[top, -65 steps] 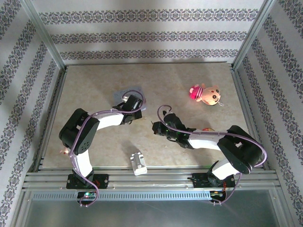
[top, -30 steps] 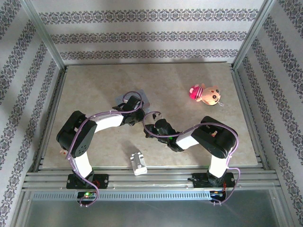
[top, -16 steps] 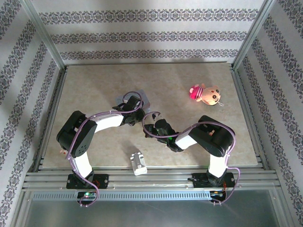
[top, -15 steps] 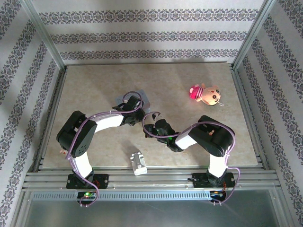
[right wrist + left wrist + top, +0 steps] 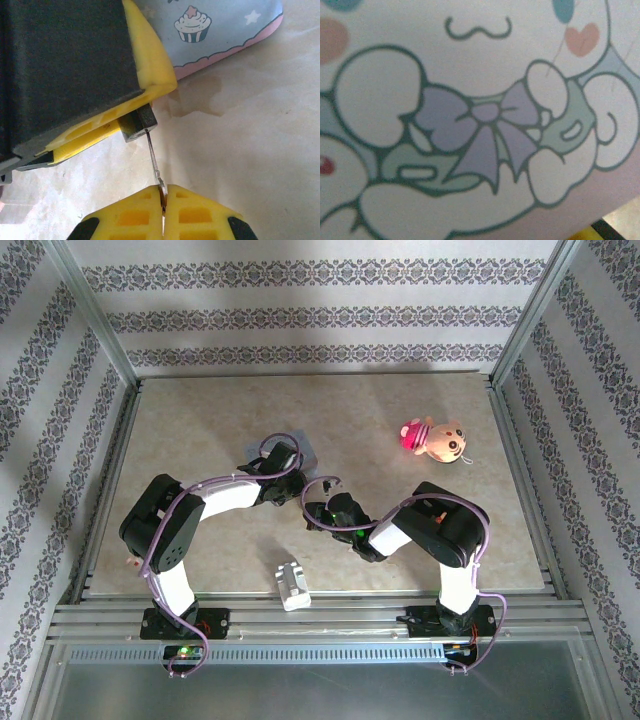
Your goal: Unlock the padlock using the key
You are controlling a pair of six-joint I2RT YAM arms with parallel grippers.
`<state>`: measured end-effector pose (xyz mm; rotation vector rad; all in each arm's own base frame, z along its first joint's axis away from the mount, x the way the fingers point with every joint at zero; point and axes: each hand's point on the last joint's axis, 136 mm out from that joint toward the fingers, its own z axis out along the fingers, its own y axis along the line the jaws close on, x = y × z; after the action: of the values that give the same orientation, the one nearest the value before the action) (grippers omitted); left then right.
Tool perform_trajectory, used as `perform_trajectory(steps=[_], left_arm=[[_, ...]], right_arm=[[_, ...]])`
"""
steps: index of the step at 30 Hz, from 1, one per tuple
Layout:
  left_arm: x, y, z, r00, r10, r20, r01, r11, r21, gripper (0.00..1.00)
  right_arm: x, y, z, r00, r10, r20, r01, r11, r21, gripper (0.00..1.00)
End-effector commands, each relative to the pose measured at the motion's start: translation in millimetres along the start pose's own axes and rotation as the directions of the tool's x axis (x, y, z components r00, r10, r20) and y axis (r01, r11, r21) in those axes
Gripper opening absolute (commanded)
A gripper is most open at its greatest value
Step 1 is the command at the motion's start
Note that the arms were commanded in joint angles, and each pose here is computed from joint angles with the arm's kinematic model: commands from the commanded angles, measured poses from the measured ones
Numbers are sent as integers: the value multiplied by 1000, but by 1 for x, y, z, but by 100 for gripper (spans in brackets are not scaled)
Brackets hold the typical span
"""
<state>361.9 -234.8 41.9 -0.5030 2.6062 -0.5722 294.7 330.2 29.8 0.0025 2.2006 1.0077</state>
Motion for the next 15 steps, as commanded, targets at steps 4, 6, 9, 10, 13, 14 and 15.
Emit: perform_trajectory(steps=[4,6,9,10,13,14,15], left_arm=[[2,-13,3,999,-39,-14,39,998,46,5],[3,-14,4,999,-46,-21,47,997,53,4],[4,-16,5,998,-51,-29,53,997,62,5],[4,-16,5,998,-54,-28,56,997,62,5],[4,-16,6,998,-56,-31,58,996,63,4],[4,-15,6,998,-57,-31,59,996,62,5],[5,-15,6,998,-58,-34,60,996,63,4]], right_arm=[[-18,10,-5,995,-8,99,12,999,-43,0],[-17,11,-6,995,-18,103,22,999,-40,0],[-17,11,-8,993,-25,112,30,999,-35,0],[-16,11,-8,993,-26,113,30,999,-35,0],[-16,10,-7,993,-28,114,32,999,-33,0],[-16,10,-7,993,-27,116,31,999,-34,0],[-17,10,-7,993,-26,118,30,999,-34,0]])
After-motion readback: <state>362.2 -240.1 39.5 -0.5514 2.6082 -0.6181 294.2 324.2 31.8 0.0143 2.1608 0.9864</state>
